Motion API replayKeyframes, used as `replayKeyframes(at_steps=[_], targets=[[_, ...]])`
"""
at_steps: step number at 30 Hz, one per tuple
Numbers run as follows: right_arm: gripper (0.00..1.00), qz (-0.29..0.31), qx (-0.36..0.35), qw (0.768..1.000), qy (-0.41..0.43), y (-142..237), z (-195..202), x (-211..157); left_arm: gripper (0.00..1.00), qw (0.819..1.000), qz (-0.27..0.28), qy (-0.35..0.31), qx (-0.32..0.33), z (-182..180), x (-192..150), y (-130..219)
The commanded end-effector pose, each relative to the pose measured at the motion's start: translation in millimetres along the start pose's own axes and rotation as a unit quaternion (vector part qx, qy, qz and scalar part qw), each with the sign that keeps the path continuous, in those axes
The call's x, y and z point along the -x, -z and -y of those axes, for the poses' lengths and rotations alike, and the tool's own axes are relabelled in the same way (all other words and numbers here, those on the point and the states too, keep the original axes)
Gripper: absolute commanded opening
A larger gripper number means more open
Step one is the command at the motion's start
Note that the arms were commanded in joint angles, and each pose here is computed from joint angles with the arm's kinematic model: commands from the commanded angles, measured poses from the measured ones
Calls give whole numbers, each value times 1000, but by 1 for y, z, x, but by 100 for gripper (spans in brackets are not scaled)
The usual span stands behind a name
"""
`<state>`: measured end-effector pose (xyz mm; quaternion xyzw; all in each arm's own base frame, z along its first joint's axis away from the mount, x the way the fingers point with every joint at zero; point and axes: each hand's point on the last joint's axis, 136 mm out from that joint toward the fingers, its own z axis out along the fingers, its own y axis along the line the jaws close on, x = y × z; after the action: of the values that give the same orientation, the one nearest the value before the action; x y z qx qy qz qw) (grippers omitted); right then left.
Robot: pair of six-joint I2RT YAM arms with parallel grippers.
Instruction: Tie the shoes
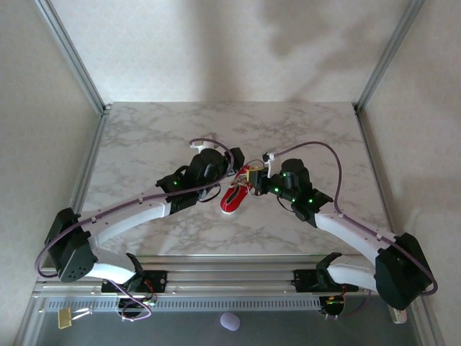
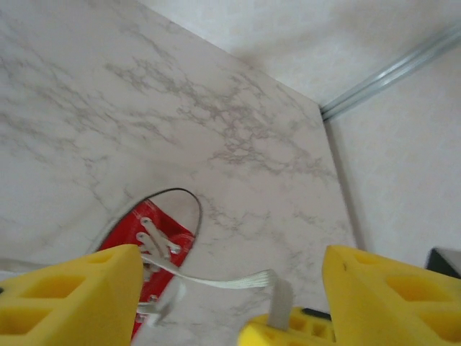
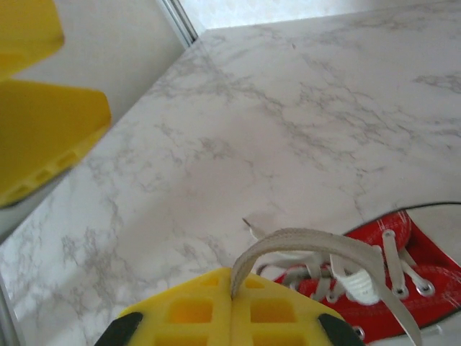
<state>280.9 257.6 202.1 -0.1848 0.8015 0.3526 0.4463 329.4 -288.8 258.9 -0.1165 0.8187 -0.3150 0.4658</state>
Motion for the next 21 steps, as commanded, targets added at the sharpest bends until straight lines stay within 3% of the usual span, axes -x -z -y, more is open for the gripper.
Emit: replayKeyframes(at_steps=[1, 6, 11, 15, 21], targets=[[0, -34, -5, 998, 45, 21, -3, -10, 73, 993, 45, -105, -31, 2, 17, 19], [0, -80, 22, 994, 66, 58, -28, -4, 88, 965, 100, -221, -98, 7, 30, 48], [0, -92, 73, 992, 49, 89, -61, 11, 90, 935, 144, -293, -137, 9, 28, 65], [0, -93, 48, 994, 23, 99, -59, 22, 96, 915, 151, -335, -168, 16, 20, 69], [0, -112, -17, 993, 10, 97, -41, 27, 96, 908, 134, -361, -162, 16, 11, 57]])
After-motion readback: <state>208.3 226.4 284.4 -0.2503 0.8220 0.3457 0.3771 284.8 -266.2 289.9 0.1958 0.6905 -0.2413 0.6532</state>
